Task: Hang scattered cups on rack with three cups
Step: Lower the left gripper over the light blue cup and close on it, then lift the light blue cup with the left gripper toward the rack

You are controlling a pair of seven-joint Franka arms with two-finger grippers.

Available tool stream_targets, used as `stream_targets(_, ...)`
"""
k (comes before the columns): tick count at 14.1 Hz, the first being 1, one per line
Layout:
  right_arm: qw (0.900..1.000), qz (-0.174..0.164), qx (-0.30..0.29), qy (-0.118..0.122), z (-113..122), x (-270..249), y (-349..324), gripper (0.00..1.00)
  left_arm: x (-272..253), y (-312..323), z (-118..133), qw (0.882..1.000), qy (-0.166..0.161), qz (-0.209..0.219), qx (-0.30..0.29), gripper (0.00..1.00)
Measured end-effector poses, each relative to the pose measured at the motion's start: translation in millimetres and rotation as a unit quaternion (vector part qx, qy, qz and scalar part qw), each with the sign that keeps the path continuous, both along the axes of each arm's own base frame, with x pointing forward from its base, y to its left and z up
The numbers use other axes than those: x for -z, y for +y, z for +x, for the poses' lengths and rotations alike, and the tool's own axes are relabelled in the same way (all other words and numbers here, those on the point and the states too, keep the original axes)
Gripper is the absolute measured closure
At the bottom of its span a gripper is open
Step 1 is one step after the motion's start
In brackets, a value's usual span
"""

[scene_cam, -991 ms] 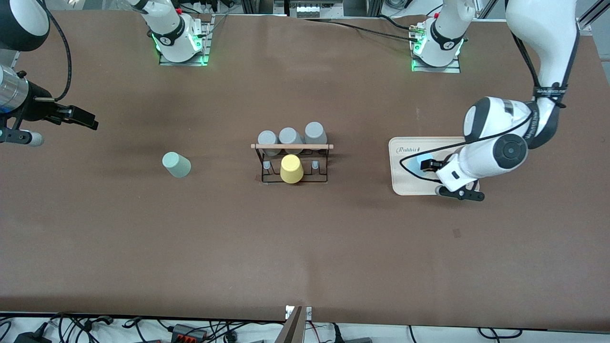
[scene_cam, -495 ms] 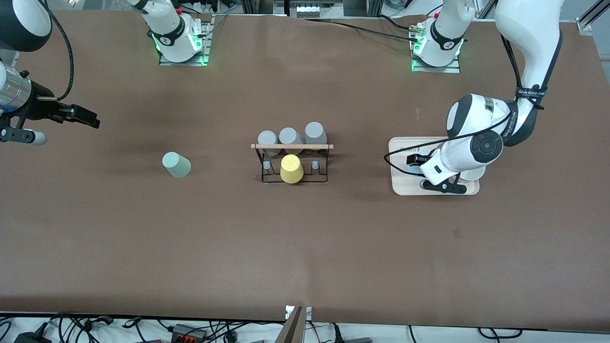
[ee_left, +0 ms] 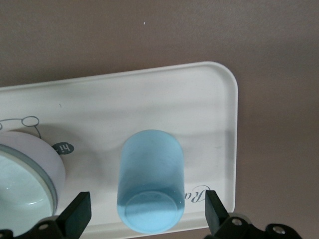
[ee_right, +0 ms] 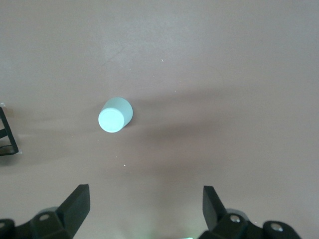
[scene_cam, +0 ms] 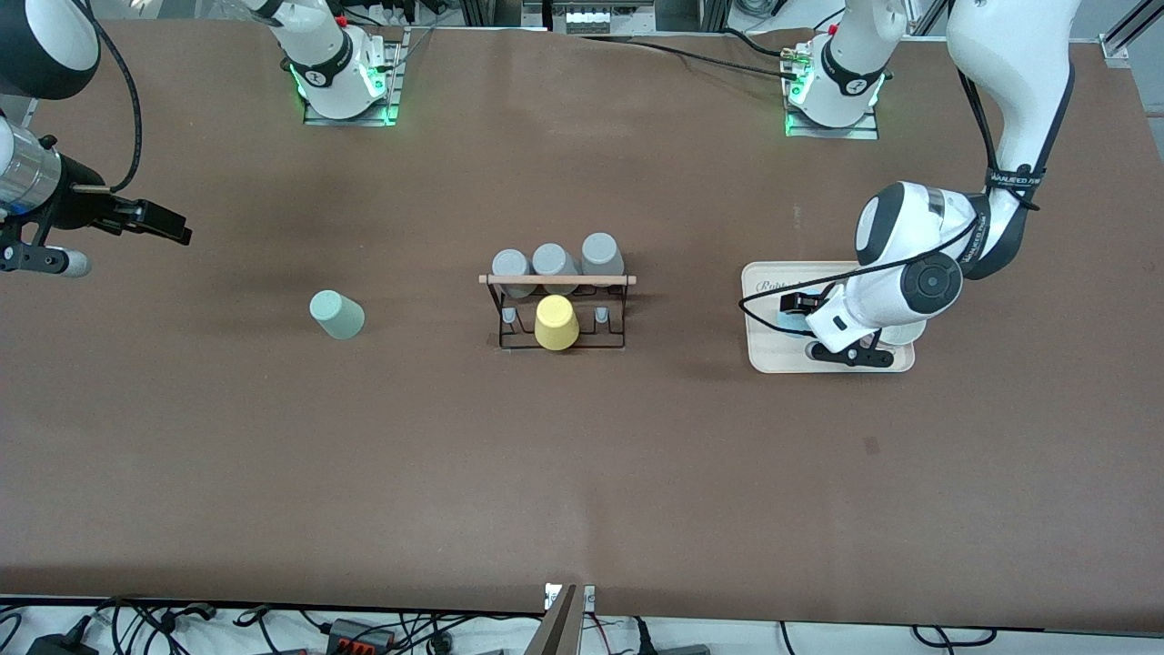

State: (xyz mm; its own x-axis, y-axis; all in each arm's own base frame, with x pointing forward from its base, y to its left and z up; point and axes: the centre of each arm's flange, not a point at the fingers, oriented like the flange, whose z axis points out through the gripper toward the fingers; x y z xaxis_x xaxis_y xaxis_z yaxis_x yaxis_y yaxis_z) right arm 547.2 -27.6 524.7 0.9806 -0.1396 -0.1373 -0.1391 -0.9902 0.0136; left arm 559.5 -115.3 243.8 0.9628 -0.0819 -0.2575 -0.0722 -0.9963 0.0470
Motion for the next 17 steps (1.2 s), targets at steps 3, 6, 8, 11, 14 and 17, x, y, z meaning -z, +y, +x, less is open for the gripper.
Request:
stream_targets(3,1.0,0.0,0.0,0.002,-0.4,1.6,-0.2,0.0,11.2,4.3,-2.9,1.0,0.011,0.001,-0.003,0.0)
stream_targets(6,1.0,0.0,0.0,0.003,-0.8,3.1,-0.3,0.0,21.8,6.7,-4.9,1.0,0.021,0.001,-0.005,0.0)
stream_targets(8,1.0,0.0,0.0,0.004,-0.9,3.4,-0.3,0.0,25.6,6.7,-5.7,1.0,0.024,0.001,-0.005,0.0)
stream_targets(11,1.0,0.0,0.0,0.004,-0.9,3.4,-0.3,0.0,27.4,6.7,-6.0,1.0,0.026,0.001,-0.006,0.14)
stream_targets(14,1.0,0.0,0.001,0.004,-0.9,3.4,-0.3,0.0,27.9,6.6,-6.3,1.0,0.027,0.002,-0.006,0.26)
stream_targets(17,1.0,0.0,0.0,0.001,-0.5,3.0,-0.3,0.0,25.1,6.0,-5.3,0.999,0.033,0.008,-0.022,0.34)
